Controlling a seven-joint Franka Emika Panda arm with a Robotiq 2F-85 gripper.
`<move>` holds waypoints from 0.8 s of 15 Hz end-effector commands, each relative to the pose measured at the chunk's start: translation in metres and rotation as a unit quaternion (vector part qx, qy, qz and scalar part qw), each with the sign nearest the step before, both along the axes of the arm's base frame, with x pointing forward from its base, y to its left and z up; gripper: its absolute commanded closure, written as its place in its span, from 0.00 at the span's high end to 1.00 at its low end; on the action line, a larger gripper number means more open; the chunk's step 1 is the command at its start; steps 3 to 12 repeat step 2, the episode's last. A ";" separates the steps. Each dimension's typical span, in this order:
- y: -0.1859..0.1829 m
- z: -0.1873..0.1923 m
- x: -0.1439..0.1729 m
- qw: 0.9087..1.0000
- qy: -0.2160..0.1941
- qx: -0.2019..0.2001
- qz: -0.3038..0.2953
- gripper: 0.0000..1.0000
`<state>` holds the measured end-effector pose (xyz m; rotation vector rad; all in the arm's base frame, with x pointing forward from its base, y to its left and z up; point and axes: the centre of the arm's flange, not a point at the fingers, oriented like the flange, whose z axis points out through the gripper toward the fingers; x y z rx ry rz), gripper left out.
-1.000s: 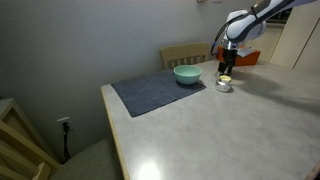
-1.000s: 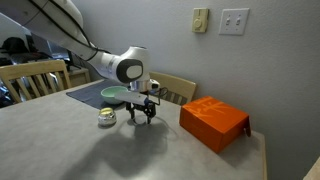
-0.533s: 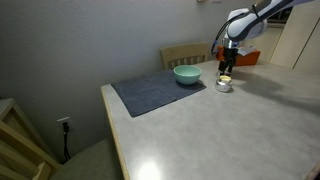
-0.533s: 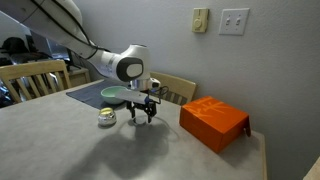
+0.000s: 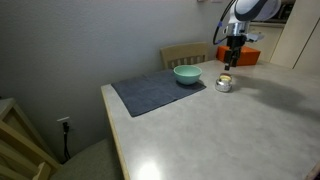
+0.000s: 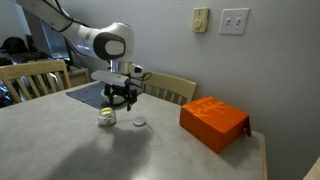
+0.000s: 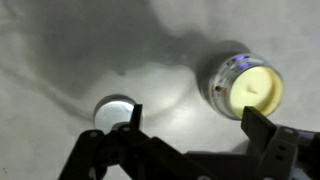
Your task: Pick up the lid and put it on the table
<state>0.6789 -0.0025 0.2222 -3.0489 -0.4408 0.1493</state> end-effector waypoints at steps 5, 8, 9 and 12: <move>0.006 0.013 -0.010 1.000 0.004 0.002 0.004 1.00; 0.006 0.013 -0.010 1.000 0.004 0.002 0.004 1.00; 0.006 0.013 -0.010 1.000 0.004 0.002 0.004 1.00; 0.006 0.013 -0.010 1.000 0.004 0.002 0.004 1.00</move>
